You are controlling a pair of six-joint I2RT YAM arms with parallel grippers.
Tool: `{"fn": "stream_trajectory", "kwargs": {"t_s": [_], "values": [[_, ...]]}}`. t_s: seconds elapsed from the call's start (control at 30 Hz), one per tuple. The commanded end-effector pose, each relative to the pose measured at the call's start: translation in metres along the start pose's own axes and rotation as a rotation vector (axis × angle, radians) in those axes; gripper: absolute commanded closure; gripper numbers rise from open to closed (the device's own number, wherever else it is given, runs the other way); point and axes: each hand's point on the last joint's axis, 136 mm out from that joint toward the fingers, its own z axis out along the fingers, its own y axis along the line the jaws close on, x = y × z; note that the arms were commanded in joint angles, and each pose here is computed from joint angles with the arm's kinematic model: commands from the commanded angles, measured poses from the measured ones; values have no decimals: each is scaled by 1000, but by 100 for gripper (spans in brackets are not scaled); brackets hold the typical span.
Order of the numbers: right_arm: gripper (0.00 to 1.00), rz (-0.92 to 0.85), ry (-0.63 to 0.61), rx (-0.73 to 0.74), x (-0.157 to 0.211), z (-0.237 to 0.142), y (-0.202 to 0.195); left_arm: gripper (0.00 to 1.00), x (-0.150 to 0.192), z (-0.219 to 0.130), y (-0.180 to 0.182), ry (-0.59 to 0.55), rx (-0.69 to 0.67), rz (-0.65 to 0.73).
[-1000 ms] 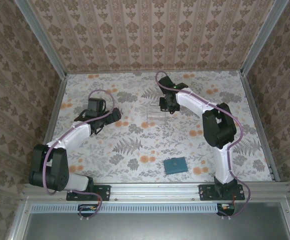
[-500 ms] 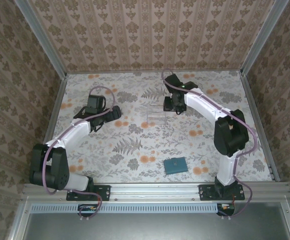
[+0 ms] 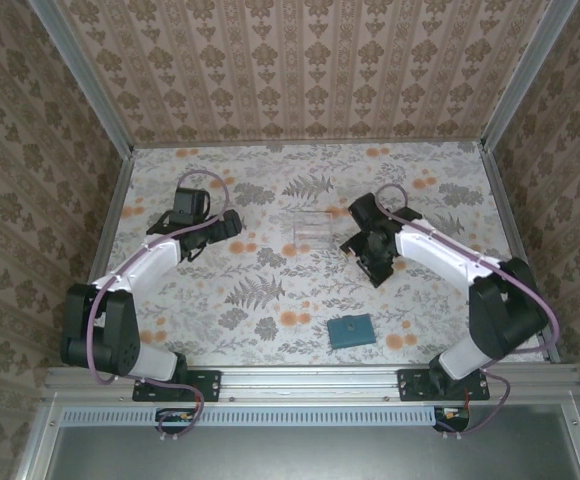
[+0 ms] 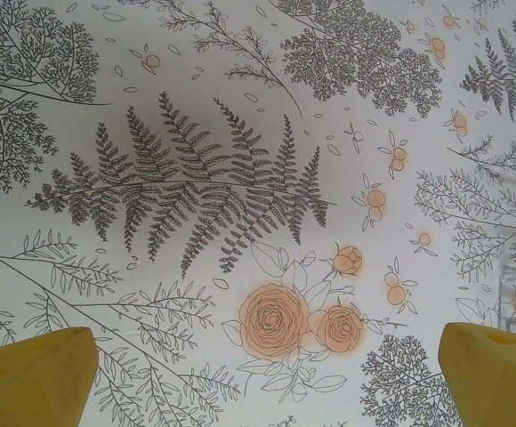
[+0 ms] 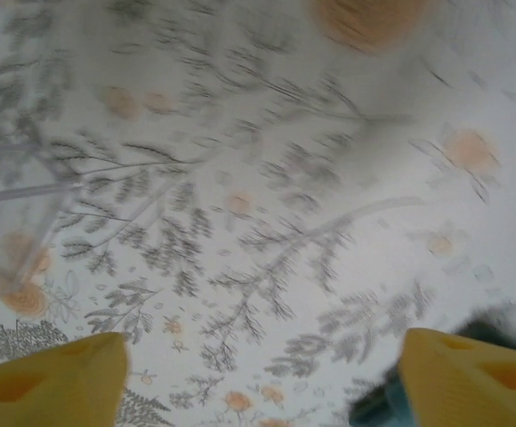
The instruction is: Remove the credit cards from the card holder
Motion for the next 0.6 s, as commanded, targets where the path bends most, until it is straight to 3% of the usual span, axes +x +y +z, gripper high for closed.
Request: {"fn": "stream_trajectory", "kwargs": {"t_s": [0.0,0.07,0.33,0.57], "values": [[6,264,65,24,22,-8,-29,0,-9,-7,-2,-14,16,16],[0,312,93,29,33,-11,-42,0,-8,-6,-1,-13,17,10],[0,425,166,91,70,-12,-89,0,-5,-2,5,1,19,0],[0,501,223,104,94,19,-103,0,-1,2,5,17,26,-9]]}}
